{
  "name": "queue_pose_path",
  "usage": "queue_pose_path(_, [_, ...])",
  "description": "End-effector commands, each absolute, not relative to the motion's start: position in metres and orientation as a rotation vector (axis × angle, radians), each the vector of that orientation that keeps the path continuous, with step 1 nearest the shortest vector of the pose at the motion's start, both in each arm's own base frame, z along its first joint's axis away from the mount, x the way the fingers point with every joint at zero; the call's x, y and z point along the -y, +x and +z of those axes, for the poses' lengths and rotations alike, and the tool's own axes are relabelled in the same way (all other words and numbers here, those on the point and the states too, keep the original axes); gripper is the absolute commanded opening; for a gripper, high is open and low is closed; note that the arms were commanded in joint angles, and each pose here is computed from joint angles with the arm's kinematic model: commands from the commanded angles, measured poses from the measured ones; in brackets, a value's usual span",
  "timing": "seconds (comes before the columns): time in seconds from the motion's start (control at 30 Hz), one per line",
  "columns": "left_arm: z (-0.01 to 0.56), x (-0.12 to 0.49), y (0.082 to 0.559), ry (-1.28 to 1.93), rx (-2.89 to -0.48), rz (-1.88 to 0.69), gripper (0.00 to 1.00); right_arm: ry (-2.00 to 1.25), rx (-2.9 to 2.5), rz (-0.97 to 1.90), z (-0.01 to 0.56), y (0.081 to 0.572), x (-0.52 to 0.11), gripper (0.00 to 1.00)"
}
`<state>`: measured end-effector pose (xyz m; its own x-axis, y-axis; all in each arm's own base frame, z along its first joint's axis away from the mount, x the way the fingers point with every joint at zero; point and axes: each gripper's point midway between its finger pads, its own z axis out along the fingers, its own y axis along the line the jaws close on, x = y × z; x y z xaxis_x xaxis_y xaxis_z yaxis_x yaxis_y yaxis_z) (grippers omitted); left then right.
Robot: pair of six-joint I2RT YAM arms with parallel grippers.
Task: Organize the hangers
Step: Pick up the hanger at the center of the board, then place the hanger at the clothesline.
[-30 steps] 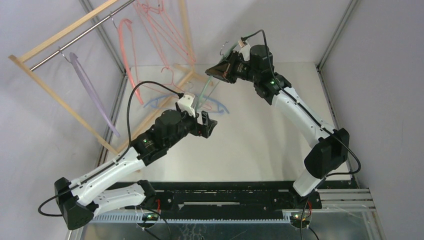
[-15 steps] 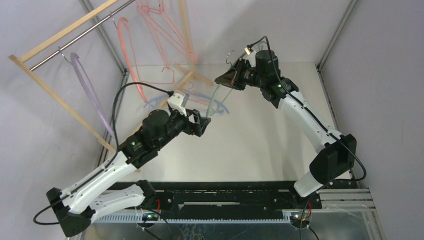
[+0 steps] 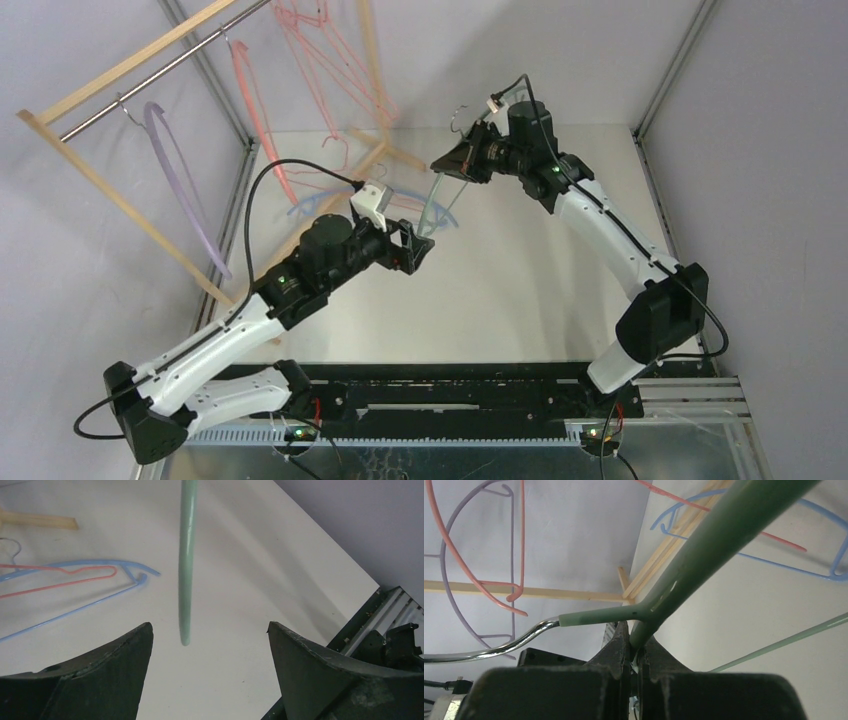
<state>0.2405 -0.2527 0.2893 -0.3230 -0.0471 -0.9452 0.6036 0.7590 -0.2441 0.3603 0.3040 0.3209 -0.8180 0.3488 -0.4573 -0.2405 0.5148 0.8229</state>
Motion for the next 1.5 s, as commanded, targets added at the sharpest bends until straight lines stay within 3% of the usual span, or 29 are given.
queue_pose_path(0.0, [0.312, 0.266, 0.241, 0.427, -1.718, -0.792, 0.89, -0.025, -2.036, 1.380, 0.367, 0.356, -0.318, 0.00])
queue_pose_path(0.4, [0.261, 0.284, 0.257, 0.466, -1.831, -0.754, 0.89, -0.132, -2.000, 1.543, 0.406, 0.317, -0.335, 0.00])
queue_pose_path(0.53, [0.253, 0.286, 0.261, 0.465, -1.861, -0.732, 0.81, -0.164, -1.996, 1.583, 0.413, 0.306, -0.335, 0.00])
queue_pose_path(0.67, [0.255, 0.287, 0.264, 0.480, -1.853, -0.725, 0.53, -0.188, -2.028, 1.608, 0.408, 0.298, -0.336, 0.00])
queue_pose_path(0.7, [0.256, 0.287, 0.265, 0.486, -1.850, -0.721, 0.37, -0.190, -2.035, 1.607, 0.406, 0.296, -0.336, 0.00])
queue_pose_path(0.73, [0.257, 0.286, 0.267, 0.482, -1.849, -0.712, 0.13, -0.187, -2.048, 1.605, 0.402, 0.295, -0.335, 0.00])
queue_pose_path(0.77, [0.259, 0.284, 0.269, 0.464, -1.849, -0.695, 0.02, -0.180, -2.060, 1.598, 0.399, 0.295, -0.335, 0.00])
queue_pose_path(0.87, [0.263, 0.278, 0.273, 0.442, -1.851, -0.657, 0.00, -0.158, -2.116, 1.559, 0.387, 0.296, -0.329, 0.00])
queue_pose_path(0.93, [0.262, 0.272, 0.275, 0.431, -1.869, -0.620, 0.00, -0.129, -2.166, 1.497, 0.375, 0.298, -0.319, 0.09])
queue_pose_path(1.17, [0.246, 0.229, 0.265, 0.391, -1.943, -0.448, 0.00, 0.085, -2.276, 1.166, 0.319, 0.301, -0.234, 0.72])
queue_pose_path(1.27, [0.237, 0.207, 0.261, 0.359, -1.972, -0.361, 0.00, 0.103, -2.265, 1.081, 0.314, 0.300, -0.205, 0.80])
queue_pose_path(1.47, [0.252, 0.200, 0.247, 0.382, -1.917, -0.374, 0.00, 0.257, -2.235, 0.833, 0.303, 0.325, -0.146, 0.82])
